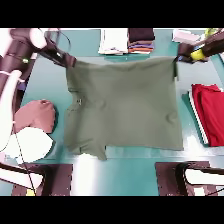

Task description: Fold the shirts.

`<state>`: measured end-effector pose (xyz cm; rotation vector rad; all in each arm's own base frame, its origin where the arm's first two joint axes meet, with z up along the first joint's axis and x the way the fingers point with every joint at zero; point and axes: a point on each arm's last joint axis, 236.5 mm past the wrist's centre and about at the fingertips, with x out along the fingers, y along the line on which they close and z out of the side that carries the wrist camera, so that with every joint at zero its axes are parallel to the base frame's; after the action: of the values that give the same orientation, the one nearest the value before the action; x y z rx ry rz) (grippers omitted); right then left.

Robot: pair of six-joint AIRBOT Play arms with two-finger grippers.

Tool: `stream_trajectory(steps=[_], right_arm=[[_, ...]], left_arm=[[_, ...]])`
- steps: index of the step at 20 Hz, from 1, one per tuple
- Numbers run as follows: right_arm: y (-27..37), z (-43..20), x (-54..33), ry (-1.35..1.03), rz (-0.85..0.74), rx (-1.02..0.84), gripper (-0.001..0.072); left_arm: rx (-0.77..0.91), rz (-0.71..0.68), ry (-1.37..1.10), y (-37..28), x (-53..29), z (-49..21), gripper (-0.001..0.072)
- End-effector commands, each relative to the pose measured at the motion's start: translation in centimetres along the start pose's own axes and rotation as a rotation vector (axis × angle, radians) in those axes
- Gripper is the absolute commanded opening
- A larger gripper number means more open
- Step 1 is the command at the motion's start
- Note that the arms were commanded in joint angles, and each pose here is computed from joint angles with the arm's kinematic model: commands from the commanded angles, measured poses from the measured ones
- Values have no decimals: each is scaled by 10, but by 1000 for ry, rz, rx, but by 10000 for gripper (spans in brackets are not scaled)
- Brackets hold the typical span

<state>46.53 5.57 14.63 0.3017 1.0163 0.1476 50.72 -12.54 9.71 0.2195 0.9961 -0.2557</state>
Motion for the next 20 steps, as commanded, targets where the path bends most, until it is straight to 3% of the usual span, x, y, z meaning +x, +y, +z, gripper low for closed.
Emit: stream_trajectory(steps=[1, 2, 5, 8, 11, 15, 16, 17, 20], right_arm=[[4, -16, 64, 89, 14, -20, 266], [6, -12, 65, 89, 16, -23, 395], [9, 6, 37, 61, 16, -58, 395], [-17, -20, 1, 120, -60, -89, 390], [-66, -86, -16, 220, -189, -52, 390], [-117, -211, -18, 408, -239, 111, 392], [-127, -240, -17, 456, -248, 157, 472], [-135, -269, -17, 499, -256, 208, 603], [-149, -329, -17, 579, -268, 321, 582]], left_arm=[[18, -14, 119, -4, 47, -28, 412], [14, -12, 124, -1, 44, -27, 425], [-37, -21, 125, 14, 10, -26, 425], [-99, -33, 173, 30, -34, -53, 425], [-113, -42, 245, 21, -49, -113, 425], [-176, -133, 327, -17, -47, -204, 426], [-187, -152, 345, -24, -47, -219, 425], [-198, -168, 358, -30, -47, -231, 425], [-226, -203, 371, -41, -44, -243, 426]])
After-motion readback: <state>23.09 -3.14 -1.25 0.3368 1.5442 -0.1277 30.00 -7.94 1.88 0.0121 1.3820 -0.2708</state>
